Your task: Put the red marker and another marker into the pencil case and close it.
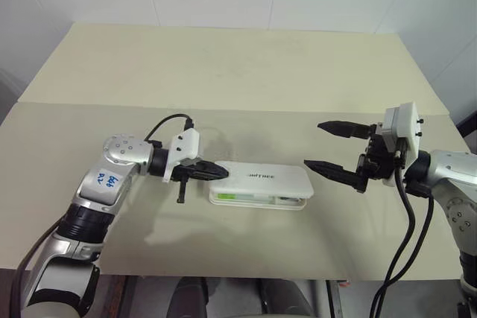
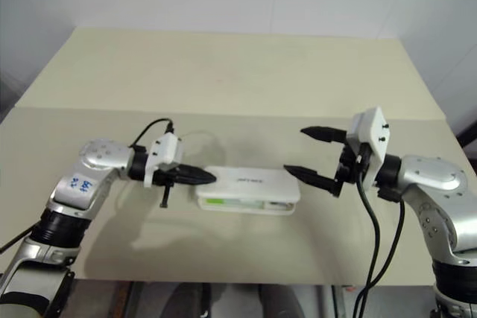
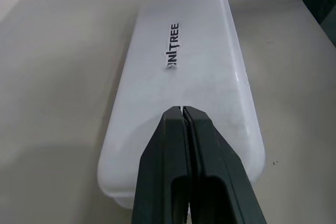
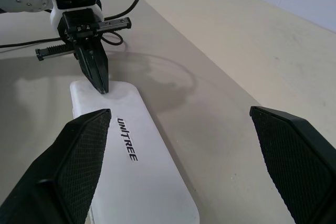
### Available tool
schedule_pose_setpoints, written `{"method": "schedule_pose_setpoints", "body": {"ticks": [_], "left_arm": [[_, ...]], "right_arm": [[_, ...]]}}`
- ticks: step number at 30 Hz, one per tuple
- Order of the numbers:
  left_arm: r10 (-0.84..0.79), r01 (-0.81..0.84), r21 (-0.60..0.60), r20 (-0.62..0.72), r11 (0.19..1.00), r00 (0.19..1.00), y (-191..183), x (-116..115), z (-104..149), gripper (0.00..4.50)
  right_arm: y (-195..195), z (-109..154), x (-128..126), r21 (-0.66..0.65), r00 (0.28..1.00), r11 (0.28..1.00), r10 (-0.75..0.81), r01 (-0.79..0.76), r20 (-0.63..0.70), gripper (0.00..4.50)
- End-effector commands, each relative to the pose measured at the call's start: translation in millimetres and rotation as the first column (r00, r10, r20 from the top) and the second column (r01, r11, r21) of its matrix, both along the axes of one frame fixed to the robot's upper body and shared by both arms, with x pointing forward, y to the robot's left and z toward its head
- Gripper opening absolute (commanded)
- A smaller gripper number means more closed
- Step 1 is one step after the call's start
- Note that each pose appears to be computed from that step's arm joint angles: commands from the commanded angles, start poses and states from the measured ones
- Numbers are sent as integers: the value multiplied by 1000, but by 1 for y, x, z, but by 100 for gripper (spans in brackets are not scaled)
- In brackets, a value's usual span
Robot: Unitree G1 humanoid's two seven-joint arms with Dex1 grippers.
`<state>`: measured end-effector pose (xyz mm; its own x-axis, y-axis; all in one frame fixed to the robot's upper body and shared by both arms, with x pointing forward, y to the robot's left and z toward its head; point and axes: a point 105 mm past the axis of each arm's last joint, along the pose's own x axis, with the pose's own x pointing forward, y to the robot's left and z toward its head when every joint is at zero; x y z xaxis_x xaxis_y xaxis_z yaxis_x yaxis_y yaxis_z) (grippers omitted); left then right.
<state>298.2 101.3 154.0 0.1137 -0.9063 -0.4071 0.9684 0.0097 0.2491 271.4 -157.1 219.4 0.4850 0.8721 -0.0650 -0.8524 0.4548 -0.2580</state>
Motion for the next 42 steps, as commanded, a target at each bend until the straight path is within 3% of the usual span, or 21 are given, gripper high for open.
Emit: {"method": "schedule_pose_setpoints", "body": {"ticks": [1, 9, 14, 17, 21, 24, 28, 35, 42], "left_arm": [[5, -3, 90, -12, 996, 1000, -8, -7, -15, 4], [73, -53, 266, -66, 962, 995, -5, -13, -45, 4], [93, -75, 259, -57, 963, 994, -5, -10, -42, 4], [86, -76, 189, -43, 979, 995, -11, -8, -30, 4], [121, -121, -27, 5, 992, 993, -17, 7, 5, 4], [211, -193, -229, 58, 954, 976, -6, 23, 41, 4], [328, -292, -340, 54, 894, 943, 20, 35, 60, 4], [457, -394, -384, 88, 835, 885, 67, 29, 72, 220], [508, -446, -349, 105, 824, 855, 95, 12, 67, 445]], "right_arm": [[5, 7, -4, 12, 999, 1000, 7, -8, 46, 450], [10, 3, -4, 48, 999, 999, -18, 15, 52, 450], [12, 0, -6, 64, 998, 998, -23, 20, 51, 450], [12, -1, -6, 68, 998, 997, -23, 19, 50, 450], [13, -1, -4, 69, 999, 998, -15, 12, 50, 450], [11, -2, -2, 56, 999, 998, -8, 6, 47, 450], [9, -4, 0, 40, 999, 999, -5, 3, 43, 450], [-6, -15, 0, -17, 997, 998, -57, 58, 47, 450], [-27, -19, -1, -106, 994, 990, -83, 91, 76, 450]]}}
